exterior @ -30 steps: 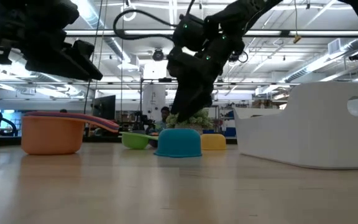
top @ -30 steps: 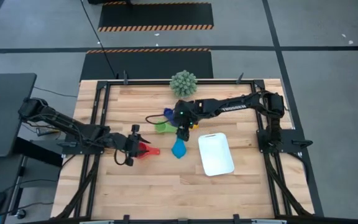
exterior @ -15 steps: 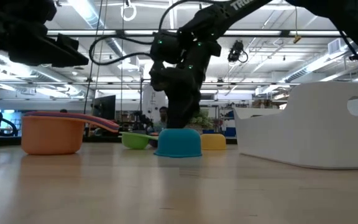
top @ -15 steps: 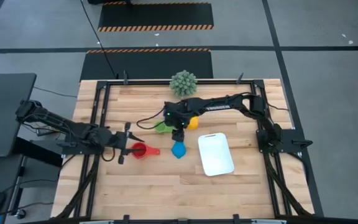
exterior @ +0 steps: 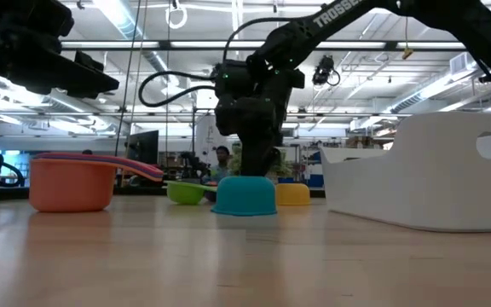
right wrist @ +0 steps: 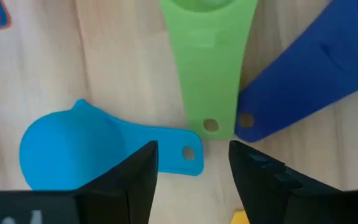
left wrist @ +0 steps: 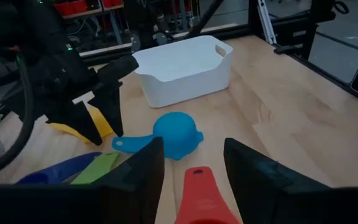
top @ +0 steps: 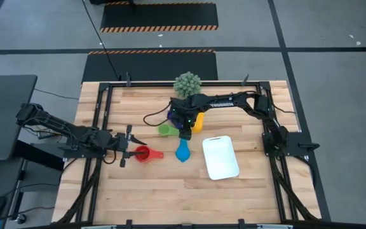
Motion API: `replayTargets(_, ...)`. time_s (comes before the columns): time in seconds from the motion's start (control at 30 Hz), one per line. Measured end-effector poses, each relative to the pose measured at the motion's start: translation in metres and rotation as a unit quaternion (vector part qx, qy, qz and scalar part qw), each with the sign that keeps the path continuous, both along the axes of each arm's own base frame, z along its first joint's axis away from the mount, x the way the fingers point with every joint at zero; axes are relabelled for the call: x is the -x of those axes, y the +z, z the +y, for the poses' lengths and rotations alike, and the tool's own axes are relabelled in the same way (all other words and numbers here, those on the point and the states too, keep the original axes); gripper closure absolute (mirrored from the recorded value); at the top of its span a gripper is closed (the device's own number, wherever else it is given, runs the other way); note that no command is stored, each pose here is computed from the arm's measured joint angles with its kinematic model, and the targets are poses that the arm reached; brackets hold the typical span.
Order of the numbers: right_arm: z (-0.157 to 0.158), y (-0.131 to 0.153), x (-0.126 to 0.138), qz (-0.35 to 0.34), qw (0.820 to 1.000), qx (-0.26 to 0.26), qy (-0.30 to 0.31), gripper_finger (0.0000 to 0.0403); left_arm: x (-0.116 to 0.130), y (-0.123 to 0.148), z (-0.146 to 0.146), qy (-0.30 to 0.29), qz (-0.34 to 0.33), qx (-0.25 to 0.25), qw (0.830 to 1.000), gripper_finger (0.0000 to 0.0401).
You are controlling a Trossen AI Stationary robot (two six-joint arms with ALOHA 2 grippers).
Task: Nest measuring cups in basket
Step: Stack the light blue measuring cup into the red measuring cup
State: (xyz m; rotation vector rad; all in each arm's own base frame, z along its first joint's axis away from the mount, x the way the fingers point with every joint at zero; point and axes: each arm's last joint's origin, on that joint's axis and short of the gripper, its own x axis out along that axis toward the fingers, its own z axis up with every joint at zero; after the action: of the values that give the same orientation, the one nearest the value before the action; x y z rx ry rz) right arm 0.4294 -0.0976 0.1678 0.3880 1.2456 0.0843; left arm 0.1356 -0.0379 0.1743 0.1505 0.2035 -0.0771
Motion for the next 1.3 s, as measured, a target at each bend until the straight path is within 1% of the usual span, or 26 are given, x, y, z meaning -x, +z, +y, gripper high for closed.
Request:
replayTargets(0.07, 0.002, -0.001, 0.001, 0.004, 1.000, -0.010, 0.000, 0.0200, 0.000, 0.000, 0.000, 0.000, 0.000, 0.000, 1.000, 0.0228)
replayTargets(0.17, 0.002, -0.002, 0.001, 0.001, 1.000, -0.009, 0.000, 0.0203, 0.000, 0.000, 0.000, 0.000, 0.000, -0.001, 1.000, 0.0228)
replayTargets(0.37, 0.002, -0.012, 0.003, -0.007, 1.000, -0.026, -0.002, 0.0207, 0.000, 0.000, 0.000, 0.000, 0.001, -0.001, 1.000, 0.0228)
replayTargets(0.43, 0.004, -0.018, 0.006, 0.002, 0.999, -0.035, -0.003, 0.0207, 0.000, 0.000, 0.000, 0.000, 0.002, -0.002, 1.000, 0.0228)
replayTargets(0.6, 0.010, -0.021, 0.006, 0.002, 0.999, -0.037, -0.001, 0.0208, 0.000, -0.001, 0.000, 0.004, 0.008, -0.004, 1.000, 0.0228)
replayTargets(0.73, 0.014, -0.025, 0.005, -0.007, 0.999, -0.036, 0.005, 0.0220, 0.000, -0.001, 0.001, 0.005, 0.008, -0.005, 1.000, 0.0228)
replayTargets(0.9, 0.014, -0.027, 0.005, -0.012, 0.999, -0.032, 0.003, 0.0253, 0.000, -0.001, 0.001, 0.004, 0.008, -0.008, 1.000, 0.0228)
replayTargets(1.1, 0.014, -0.028, 0.005, -0.008, 1.000, -0.020, -0.001, 0.0309, 0.000, -0.001, 0.001, 0.005, 0.008, -0.005, 1.000, 0.0228)
replayTargets(1.23, 0.014, -0.027, 0.005, -0.010, 1.000, -0.028, 0.001, 0.0352, 0.000, -0.001, 0.000, -0.004, 0.009, 0.011, 1.000, 0.0228)
replayTargets(1.3, 0.015, -0.026, 0.005, -0.011, 0.999, -0.041, 0.001, 0.0375, 0.000, -0.001, 0.000, -0.009, 0.010, 0.013, 1.000, 0.0228)
